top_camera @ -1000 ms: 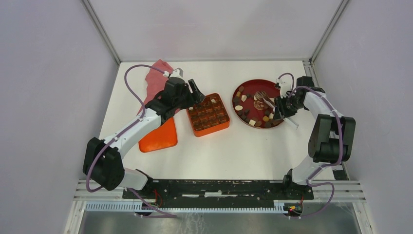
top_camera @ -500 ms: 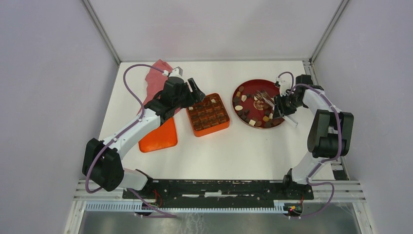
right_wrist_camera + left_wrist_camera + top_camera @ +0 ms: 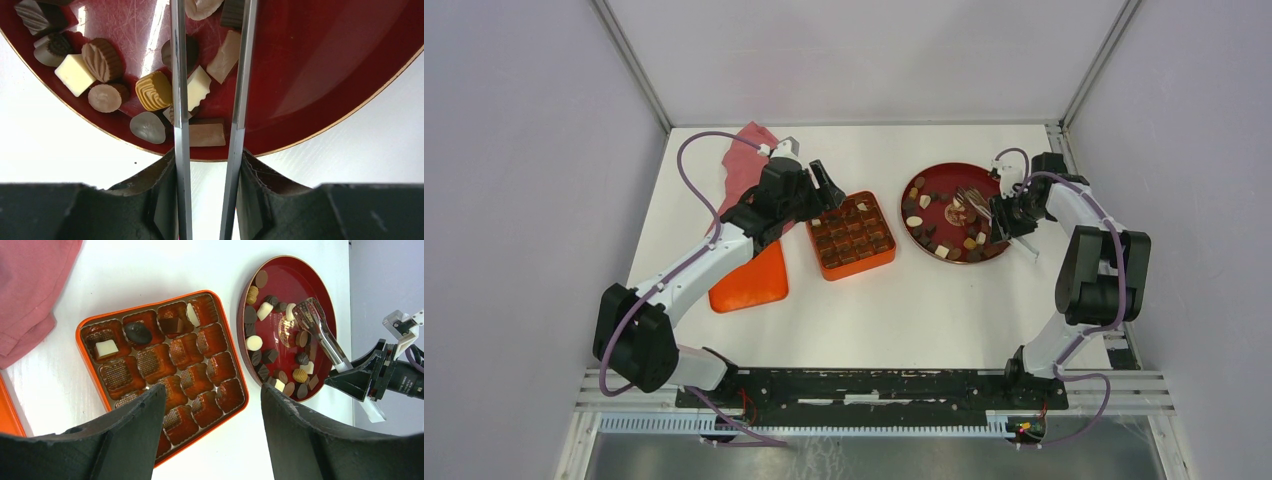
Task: Pack the chocolate
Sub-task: Pick up the fake chocolate from the plate, then place the fake chocolate in the packing box.
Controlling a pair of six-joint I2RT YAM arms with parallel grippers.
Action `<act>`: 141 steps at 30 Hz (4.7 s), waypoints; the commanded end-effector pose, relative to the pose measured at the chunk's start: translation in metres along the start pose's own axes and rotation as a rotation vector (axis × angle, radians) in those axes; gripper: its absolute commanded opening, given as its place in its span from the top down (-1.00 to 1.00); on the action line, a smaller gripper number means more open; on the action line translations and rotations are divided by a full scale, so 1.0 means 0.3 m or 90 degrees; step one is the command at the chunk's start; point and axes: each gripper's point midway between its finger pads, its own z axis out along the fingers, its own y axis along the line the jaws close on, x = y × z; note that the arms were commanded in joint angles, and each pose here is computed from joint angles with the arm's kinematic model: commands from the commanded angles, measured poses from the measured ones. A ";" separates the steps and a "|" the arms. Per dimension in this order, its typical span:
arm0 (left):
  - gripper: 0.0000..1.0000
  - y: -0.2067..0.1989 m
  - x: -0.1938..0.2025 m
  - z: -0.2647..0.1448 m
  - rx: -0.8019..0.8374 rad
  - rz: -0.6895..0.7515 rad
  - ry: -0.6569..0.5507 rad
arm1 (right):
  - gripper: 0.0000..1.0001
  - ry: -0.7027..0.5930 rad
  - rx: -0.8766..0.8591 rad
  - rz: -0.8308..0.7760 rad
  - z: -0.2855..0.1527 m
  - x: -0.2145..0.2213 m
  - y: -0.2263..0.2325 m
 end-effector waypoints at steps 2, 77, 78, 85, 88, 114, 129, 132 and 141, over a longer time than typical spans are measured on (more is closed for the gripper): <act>-0.50 -0.048 -0.048 -0.009 0.032 -0.013 -0.027 | 0.15 -0.038 0.021 -0.029 -0.056 -0.063 0.002; -0.84 0.000 -0.137 -0.176 0.011 -0.038 -0.141 | 0.91 -0.104 -0.126 -0.396 0.032 -0.214 0.590; -0.84 0.002 -0.137 -0.177 0.010 -0.039 -0.141 | 0.90 -0.101 -0.123 -0.395 0.036 -0.213 0.588; -0.84 0.002 -0.136 -0.177 0.010 -0.038 -0.140 | 0.74 -0.092 -0.086 -0.391 0.050 -0.236 0.562; -0.84 0.003 -0.133 -0.176 0.009 -0.037 -0.139 | 0.59 -0.086 -0.086 -0.392 0.055 -0.233 0.562; -0.84 0.003 -0.134 -0.175 0.009 -0.037 -0.139 | 0.17 -0.091 -0.107 -0.400 0.037 -0.235 0.590; -0.83 -0.015 -0.151 -0.194 0.024 -0.032 -0.149 | 0.22 -0.137 -0.162 -0.407 -0.045 -0.264 0.652; -0.83 -0.023 -0.164 -0.216 0.036 -0.023 -0.164 | 0.21 -0.149 -0.178 -0.403 -0.079 -0.258 0.650; -0.92 -0.112 -0.222 -0.245 0.096 0.002 -0.178 | 0.21 -0.191 -0.150 -0.338 -0.154 -0.208 0.507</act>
